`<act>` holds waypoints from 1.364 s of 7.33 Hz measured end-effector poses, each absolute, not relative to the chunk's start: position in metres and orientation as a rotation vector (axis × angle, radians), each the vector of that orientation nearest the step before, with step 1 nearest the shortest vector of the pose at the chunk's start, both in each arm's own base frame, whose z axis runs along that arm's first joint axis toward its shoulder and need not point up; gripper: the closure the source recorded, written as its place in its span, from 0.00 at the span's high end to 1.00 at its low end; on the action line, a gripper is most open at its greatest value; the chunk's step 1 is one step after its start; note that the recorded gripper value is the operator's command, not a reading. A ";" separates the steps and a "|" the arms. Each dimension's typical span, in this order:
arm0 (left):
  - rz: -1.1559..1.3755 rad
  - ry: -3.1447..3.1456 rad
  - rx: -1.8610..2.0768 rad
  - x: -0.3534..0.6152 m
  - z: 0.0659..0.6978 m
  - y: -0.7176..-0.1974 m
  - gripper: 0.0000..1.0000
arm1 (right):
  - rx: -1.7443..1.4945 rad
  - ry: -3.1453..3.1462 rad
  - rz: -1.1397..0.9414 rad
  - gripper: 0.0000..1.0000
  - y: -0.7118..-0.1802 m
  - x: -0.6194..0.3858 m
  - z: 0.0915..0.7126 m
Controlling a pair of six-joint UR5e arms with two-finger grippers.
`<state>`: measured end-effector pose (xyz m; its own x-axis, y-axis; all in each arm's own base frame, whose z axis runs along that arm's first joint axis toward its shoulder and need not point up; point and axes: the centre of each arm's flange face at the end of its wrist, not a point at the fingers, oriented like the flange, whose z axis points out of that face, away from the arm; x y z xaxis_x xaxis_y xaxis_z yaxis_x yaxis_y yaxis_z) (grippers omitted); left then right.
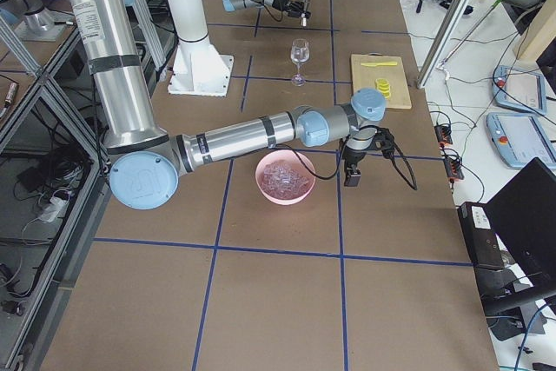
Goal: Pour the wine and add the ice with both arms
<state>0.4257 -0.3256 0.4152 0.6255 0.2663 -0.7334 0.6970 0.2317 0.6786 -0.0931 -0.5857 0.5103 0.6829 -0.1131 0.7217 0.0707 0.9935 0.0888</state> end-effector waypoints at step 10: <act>0.014 0.609 1.445 0.451 0.244 -0.329 0.00 | 0.050 -0.812 -0.098 1.00 -0.584 -0.092 0.513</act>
<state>0.4510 -0.3295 0.2440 0.8495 0.3658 -0.3801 0.3478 0.1534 0.9249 -0.0922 -0.5837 0.5132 0.6838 -0.1065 0.7218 0.0682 0.9943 0.0820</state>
